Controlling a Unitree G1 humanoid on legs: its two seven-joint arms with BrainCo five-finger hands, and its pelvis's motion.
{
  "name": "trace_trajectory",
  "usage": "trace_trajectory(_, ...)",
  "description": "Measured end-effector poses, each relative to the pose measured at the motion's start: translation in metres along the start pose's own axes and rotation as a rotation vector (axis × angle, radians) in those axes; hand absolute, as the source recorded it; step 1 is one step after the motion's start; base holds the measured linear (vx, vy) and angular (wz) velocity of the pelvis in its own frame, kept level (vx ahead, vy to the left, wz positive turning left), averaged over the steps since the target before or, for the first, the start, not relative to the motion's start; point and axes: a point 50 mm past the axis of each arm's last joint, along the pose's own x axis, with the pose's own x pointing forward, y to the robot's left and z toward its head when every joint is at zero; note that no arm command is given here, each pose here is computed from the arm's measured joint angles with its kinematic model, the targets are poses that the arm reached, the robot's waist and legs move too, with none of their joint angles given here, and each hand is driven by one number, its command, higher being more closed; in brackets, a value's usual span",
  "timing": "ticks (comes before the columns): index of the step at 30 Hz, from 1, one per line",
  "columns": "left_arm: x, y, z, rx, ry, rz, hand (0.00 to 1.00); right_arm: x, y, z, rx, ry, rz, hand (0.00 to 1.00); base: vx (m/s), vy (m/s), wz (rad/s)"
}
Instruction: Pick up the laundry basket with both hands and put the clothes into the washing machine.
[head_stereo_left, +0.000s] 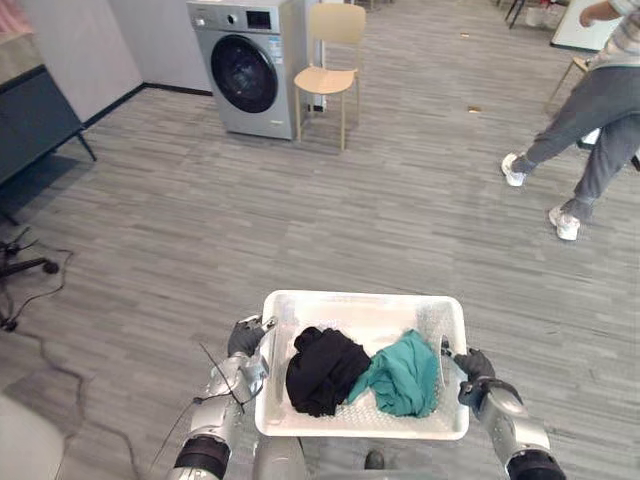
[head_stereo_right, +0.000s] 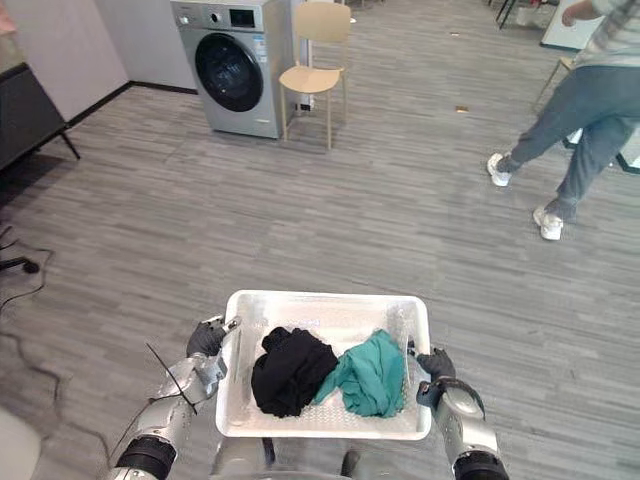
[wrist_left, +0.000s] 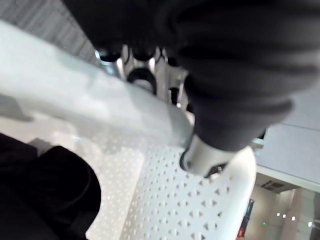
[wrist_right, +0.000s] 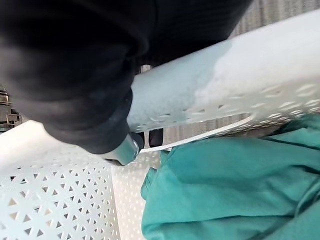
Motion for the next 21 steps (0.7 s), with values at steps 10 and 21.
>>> trace_trajectory(10, -0.002, -0.004, -0.002, 0.017, 0.01, -0.003, 1.0, -0.002, -0.005, -0.009, -0.011, 0.03, -0.015, 1.0, 0.7, 0.259, -0.19)
trace_trajectory(21, -0.003, 0.006, -0.004, 0.078, 0.029, 0.007, 1.0, -0.002, -0.001, -0.014, -0.036, 0.053, 0.004, 1.0, 0.63, -0.103, 0.25)
